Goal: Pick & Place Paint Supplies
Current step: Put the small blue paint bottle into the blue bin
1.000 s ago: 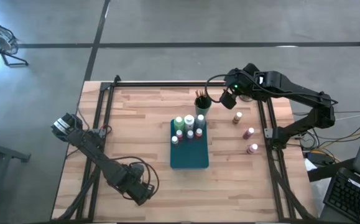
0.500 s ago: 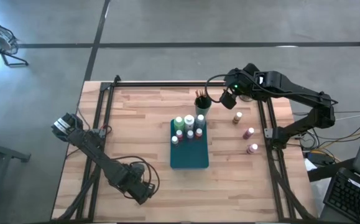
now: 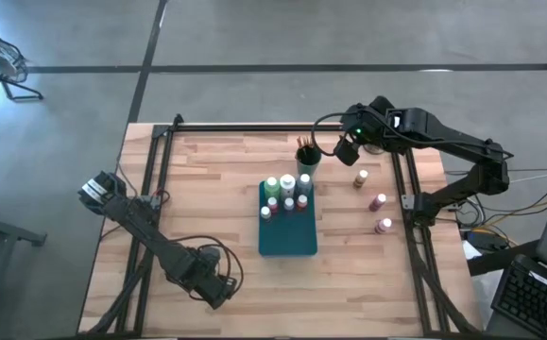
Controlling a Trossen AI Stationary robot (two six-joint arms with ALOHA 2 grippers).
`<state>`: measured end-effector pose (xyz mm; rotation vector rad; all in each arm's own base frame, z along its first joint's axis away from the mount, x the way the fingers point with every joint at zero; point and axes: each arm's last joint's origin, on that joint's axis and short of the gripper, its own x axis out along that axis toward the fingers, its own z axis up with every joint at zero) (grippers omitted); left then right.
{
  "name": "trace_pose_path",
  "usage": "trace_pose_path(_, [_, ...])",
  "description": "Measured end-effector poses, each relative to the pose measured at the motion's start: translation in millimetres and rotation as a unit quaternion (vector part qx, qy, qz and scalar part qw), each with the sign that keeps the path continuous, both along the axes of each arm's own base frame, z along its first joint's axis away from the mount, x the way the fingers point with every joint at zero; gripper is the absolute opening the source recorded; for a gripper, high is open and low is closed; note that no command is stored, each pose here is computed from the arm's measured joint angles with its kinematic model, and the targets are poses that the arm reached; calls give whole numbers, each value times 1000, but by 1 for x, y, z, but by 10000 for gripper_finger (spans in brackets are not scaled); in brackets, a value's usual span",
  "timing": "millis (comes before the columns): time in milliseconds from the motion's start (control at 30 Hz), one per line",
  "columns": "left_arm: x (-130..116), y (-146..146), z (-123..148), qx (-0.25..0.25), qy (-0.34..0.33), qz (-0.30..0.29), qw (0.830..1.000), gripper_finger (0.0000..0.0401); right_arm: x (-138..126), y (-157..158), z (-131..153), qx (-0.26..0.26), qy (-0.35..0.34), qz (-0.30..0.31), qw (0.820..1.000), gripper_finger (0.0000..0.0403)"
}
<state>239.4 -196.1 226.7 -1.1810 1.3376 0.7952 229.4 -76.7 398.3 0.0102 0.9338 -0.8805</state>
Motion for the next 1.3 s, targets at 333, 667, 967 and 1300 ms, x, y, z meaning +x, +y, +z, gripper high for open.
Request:
trace_pose_path(333, [-1, 0, 0, 2, 4, 0, 1000, 171, 0, 0, 0, 0, 0, 0, 1000, 363])
trace_pose_path(667, [0, 1, 0, 2, 6, 2, 1000, 144, 0, 0, 0, 0, 0, 0, 1000, 363])
trace_pose_path(967, [0, 3, 1, -6, 13, 3, 1000, 129, 0, 0, 0, 0, 0, 0, 1000, 363])
trace_pose_path(1300, [2, 6, 4, -1, 15, 5, 1000, 128, 0, 0, 0, 0, 0, 0, 1000, 363])
